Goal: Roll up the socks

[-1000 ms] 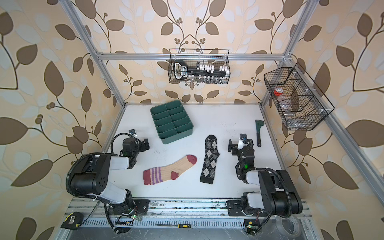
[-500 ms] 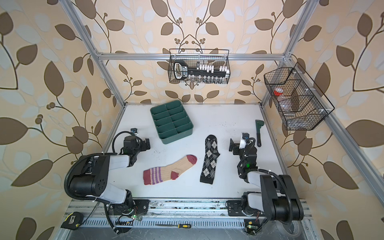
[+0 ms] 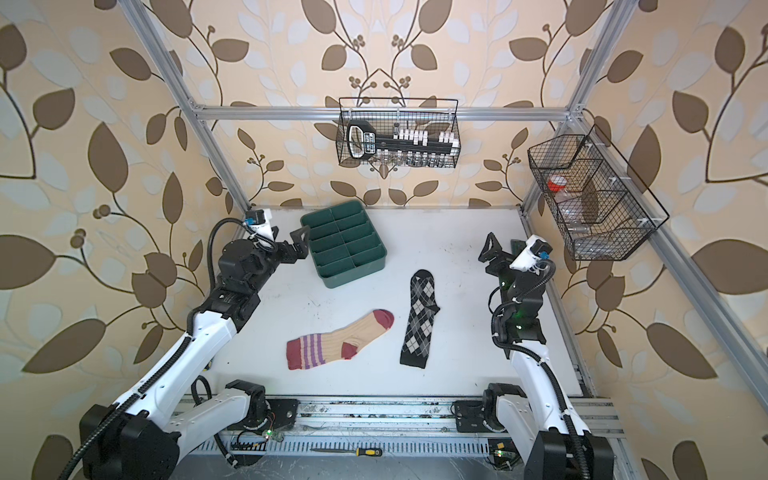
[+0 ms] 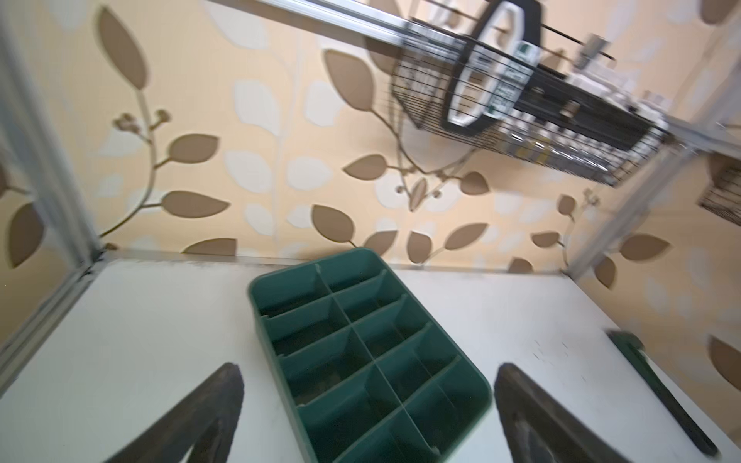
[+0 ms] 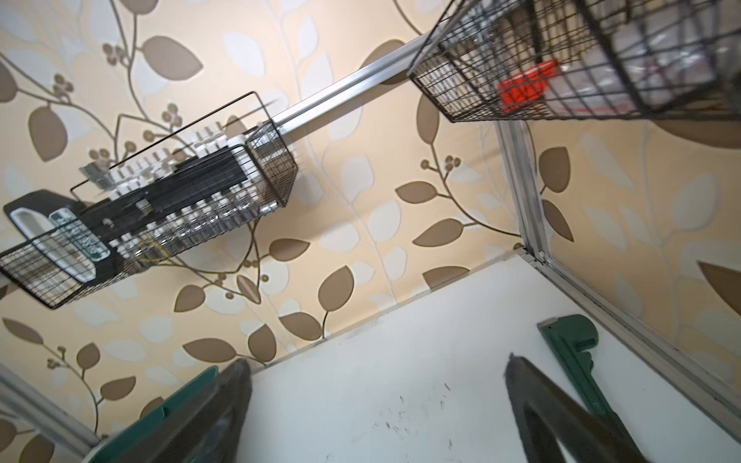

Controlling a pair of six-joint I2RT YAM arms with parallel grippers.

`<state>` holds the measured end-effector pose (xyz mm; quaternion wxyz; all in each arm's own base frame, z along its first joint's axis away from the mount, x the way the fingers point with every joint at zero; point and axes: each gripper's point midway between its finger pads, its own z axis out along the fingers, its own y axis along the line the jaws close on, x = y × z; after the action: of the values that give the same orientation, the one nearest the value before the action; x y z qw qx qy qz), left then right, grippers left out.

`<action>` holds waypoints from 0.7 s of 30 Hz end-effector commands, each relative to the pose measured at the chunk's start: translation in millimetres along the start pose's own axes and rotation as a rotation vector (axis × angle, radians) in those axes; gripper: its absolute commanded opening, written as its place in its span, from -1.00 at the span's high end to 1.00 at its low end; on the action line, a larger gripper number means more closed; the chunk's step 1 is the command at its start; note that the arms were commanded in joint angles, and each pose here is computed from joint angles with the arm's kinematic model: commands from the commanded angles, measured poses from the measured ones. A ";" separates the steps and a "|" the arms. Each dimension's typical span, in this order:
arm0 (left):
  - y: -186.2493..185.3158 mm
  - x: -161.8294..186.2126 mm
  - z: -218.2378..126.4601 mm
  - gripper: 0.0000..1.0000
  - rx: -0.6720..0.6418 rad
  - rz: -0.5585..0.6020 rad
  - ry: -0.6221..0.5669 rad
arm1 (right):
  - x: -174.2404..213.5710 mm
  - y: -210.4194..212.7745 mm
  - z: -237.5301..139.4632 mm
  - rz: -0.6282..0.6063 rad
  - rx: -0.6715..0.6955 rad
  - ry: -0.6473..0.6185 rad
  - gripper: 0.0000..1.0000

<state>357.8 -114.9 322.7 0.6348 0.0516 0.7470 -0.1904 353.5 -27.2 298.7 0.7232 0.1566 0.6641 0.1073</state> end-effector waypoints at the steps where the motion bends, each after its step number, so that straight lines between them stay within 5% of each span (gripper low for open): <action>1: -62.4 42.0 -20.5 -0.98 0.226 0.157 0.158 | 20.6 66.6 -0.6 -0.326 -0.222 0.111 -0.94; 4: -94.3 79.6 -46.2 -0.98 0.330 0.324 0.193 | 96.4 116.7 -29.5 -0.972 -0.457 0.209 -0.89; 6: -106.1 103.2 -62.4 -0.98 0.394 0.437 0.201 | 148.0 109.3 -43.6 -1.368 -0.525 0.325 -0.91; 9: -113.2 134.5 -78.8 -0.98 0.449 0.624 0.210 | 180.1 78.1 -61.6 -1.665 -0.546 0.505 -0.81; 14: -119.2 165.1 -92.9 -0.98 0.511 0.851 0.187 | 185.4 67.3 -113.1 -1.812 -0.655 0.469 -0.82; 21: -130.7 179.1 -97.1 -0.98 0.584 0.896 0.182 | 227.2 72.4 -187.4 -1.840 -0.939 0.596 -0.60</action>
<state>191.0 -224.9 177.8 0.5240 0.5390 0.6504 -0.1096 221.6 146.7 139.2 0.4081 -0.6707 0.5831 -0.2086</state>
